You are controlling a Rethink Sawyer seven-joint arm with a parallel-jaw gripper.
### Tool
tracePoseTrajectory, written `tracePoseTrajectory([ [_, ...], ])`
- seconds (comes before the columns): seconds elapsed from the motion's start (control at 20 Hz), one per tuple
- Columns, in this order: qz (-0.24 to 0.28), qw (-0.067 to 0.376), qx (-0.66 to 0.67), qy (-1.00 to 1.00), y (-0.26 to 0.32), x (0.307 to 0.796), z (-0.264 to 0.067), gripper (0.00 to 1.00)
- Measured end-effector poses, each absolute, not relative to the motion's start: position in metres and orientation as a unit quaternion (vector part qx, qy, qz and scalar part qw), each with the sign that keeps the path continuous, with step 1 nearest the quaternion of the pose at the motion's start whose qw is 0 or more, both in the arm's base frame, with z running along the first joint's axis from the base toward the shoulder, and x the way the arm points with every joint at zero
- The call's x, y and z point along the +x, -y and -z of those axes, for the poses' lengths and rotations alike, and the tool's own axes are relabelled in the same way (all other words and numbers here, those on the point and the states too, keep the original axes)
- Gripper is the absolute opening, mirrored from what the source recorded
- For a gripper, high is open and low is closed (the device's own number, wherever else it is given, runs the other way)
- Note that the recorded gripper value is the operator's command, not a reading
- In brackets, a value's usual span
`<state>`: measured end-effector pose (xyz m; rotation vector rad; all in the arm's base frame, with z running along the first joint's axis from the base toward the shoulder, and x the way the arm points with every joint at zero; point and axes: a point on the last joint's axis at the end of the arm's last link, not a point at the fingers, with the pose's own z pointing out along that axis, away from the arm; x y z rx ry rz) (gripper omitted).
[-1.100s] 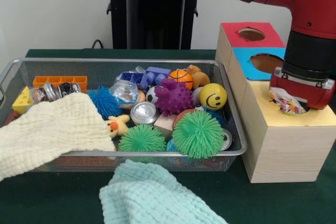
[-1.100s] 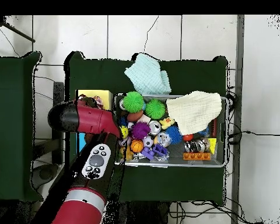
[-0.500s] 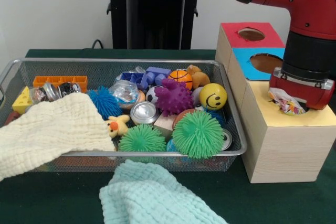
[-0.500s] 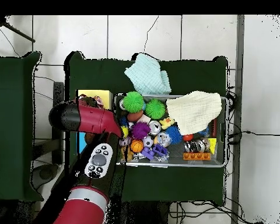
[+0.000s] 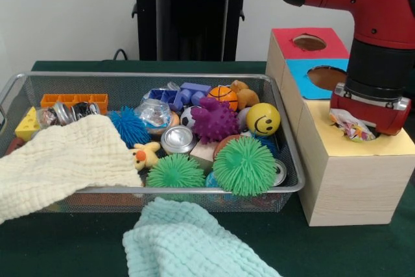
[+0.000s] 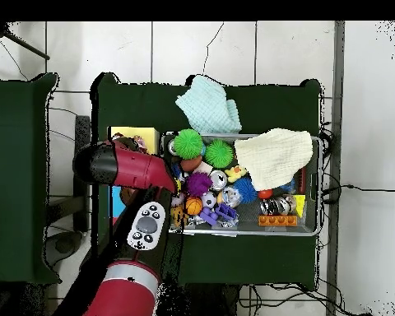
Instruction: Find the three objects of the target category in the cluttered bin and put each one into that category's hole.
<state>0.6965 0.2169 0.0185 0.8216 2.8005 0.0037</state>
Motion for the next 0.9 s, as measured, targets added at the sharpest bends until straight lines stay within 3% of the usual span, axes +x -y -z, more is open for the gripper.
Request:
tracePoseTrajectory([
  [0.9, 0.004, 0.106, 0.275, -0.956, -0.215, 0.686, -0.02, 0.0],
])
